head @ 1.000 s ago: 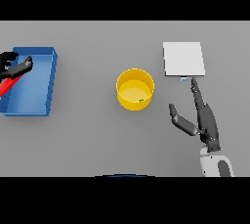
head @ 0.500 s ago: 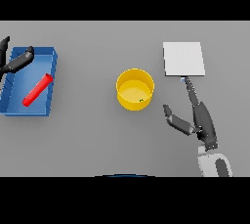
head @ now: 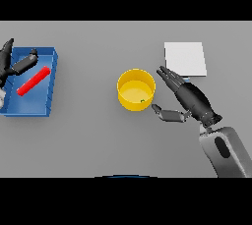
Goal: Pick up the red beaker and tilt it to pour out 1 green nut into yellow bowl. Pick up the yellow bowl and place it on the metallic measuring scale.
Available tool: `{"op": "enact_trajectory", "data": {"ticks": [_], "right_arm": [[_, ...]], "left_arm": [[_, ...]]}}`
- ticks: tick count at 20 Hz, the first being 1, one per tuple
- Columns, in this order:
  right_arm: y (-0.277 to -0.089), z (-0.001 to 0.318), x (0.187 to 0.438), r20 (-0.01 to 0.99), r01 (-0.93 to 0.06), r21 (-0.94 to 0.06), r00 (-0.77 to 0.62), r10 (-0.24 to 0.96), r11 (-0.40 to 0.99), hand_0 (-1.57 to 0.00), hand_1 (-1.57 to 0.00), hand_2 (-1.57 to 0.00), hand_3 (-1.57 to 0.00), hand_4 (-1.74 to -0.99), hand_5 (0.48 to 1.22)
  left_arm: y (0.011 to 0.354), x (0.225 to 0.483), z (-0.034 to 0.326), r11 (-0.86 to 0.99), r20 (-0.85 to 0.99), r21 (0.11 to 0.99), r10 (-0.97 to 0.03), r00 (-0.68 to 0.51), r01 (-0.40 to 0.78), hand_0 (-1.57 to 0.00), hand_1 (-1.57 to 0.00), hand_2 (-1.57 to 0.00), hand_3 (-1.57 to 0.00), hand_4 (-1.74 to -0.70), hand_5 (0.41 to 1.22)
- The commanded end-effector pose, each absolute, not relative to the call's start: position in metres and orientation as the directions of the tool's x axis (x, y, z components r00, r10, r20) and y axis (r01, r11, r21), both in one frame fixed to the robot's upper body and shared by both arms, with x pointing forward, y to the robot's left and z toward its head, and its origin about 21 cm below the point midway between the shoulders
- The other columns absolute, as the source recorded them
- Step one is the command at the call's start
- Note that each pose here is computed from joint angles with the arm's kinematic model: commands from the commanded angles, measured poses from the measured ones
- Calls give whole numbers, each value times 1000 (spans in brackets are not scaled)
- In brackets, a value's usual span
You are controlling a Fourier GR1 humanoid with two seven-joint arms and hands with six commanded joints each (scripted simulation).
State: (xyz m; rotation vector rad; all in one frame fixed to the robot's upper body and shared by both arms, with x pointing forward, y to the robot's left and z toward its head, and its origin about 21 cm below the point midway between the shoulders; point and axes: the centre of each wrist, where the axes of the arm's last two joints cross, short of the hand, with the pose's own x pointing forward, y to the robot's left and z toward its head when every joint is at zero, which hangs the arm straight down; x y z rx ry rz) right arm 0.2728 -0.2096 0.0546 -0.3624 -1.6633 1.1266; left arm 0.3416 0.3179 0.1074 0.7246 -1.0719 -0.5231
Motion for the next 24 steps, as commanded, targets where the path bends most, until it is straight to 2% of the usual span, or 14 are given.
{"op": "enact_trajectory", "data": {"ticks": [1, 4, 10, 12, 14, 18, 24], "right_arm": [[-208, 58, 277, 538, -293, -843, -438, 720, 452, 1, 1, 1, 1, -1278, 669], [-196, 65, 295, 423, -320, -902, -521, 741, 290, 1, 1, 1, 1, -1270, 664], [-176, 70, 317, 334, -374, -921, -613, 716, 109, 1, 1, 1, 1, -1276, 670], [-175, 72, 322, 313, -393, -918, -643, 699, 49, 1, 1, 1, 1, -1269, 683], [-162, 71, 329, 296, -402, -915, -658, 693, 9, 1, 1, 1, 1, -1255, 686], [-155, 59, 335, 299, -450, -891, -676, 674, -56, 1, 1, 1, 1, -1243, 682], [-138, 51, 344, 260, -480, -865, -678, 688, -147, 1, 1, 1, 1, -1295, 671]], "left_arm": [[316, 342, 107, 666, 600, 745, -694, 398, 40, -3, -2, -2, -2, -795, 708], [320, 343, 111, 663, 599, 748, -695, 397, 33, -1, 0, 0, 0, -794, 719], [316, 344, 109, 659, 593, 751, -702, 395, 43, 1, 1, 1, 1, -799, 720], [319, 345, 110, 657, 592, 753, -703, 393, 41, 1, 1, 1, 1, -796, 717], [321, 346, 110, 659, 593, 751, -700, 399, 40, 1, 1, 1, 1, -794, 717], [318, 348, 112, 657, 594, 752, -705, 388, 44, 1, 1, 1, 1, -795, 729], [323, 347, 113, 656, 590, 754, -706, 393, 46, 1, 1, 1, 1, -798, 735]]}}
